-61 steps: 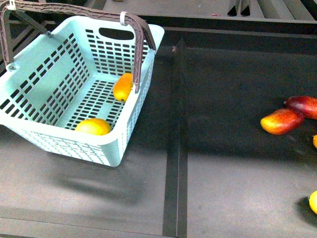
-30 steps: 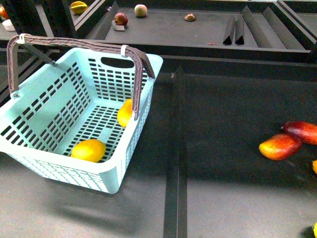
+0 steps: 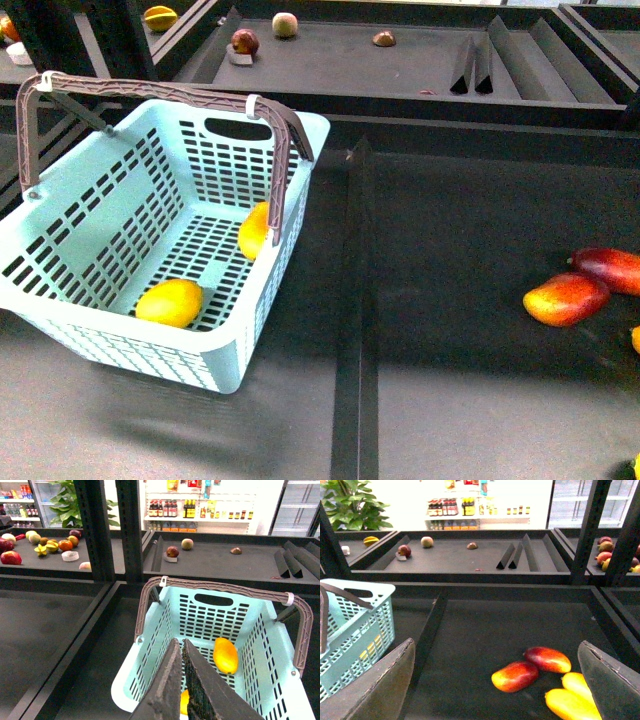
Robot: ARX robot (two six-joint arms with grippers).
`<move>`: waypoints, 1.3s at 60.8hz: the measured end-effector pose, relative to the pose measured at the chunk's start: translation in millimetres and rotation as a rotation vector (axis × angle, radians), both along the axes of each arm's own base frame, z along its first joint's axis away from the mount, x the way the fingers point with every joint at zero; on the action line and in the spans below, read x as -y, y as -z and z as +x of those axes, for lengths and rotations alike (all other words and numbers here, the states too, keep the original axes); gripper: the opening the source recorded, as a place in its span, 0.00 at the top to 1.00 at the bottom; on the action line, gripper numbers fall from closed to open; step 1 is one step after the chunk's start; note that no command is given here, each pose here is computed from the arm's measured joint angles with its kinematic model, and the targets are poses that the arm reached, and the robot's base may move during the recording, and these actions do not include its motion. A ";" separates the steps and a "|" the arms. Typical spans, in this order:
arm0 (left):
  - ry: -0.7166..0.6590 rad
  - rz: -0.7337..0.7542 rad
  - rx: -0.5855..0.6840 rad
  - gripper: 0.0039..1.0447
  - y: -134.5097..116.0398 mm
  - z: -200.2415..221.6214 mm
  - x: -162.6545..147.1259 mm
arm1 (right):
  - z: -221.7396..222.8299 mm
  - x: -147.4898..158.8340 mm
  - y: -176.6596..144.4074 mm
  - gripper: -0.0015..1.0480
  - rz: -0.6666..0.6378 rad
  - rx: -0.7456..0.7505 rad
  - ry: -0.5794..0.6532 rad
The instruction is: Pick lemon and mango into basket
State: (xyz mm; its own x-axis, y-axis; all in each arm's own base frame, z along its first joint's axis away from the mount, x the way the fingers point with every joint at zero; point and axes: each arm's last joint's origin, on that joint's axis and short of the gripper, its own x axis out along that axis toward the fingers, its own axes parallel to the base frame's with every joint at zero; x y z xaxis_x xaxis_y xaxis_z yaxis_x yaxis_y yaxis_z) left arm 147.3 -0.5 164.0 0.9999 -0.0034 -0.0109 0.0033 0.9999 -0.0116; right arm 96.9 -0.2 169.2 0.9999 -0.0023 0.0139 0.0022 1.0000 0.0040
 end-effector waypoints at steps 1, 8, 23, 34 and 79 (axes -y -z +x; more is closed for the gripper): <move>0.000 0.000 0.000 0.97 0.1 -1.2 0.0 | 0.0 0.0 0.0 0.08 0.000 0.000 0.000; 0.000 0.000 0.007 0.97 -2.0 -7.7 0.0 | 0.0 0.0 0.0 0.08 0.000 0.000 0.000; 0.000 0.000 0.021 0.97 -6.3 -19.2 -0.1 | 0.0 0.0 0.0 0.08 0.000 0.000 0.000; 0.000 0.000 0.025 0.97 -7.4 -26.7 -0.1 | 0.0 0.0 0.0 0.08 0.000 0.000 0.000; 0.000 0.001 0.021 0.97 -4.4 -50.1 -0.2 | 0.0 0.0 0.0 0.08 0.000 0.000 0.000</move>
State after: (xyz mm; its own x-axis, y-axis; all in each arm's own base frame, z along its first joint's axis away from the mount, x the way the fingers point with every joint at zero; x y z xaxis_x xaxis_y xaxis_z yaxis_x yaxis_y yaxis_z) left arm 97.2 -0.3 168.4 0.9999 -0.0031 0.0105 0.0032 0.9999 -0.0109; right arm 96.9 -0.2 169.2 0.9999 -0.0023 0.0139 0.0022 1.0000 0.0040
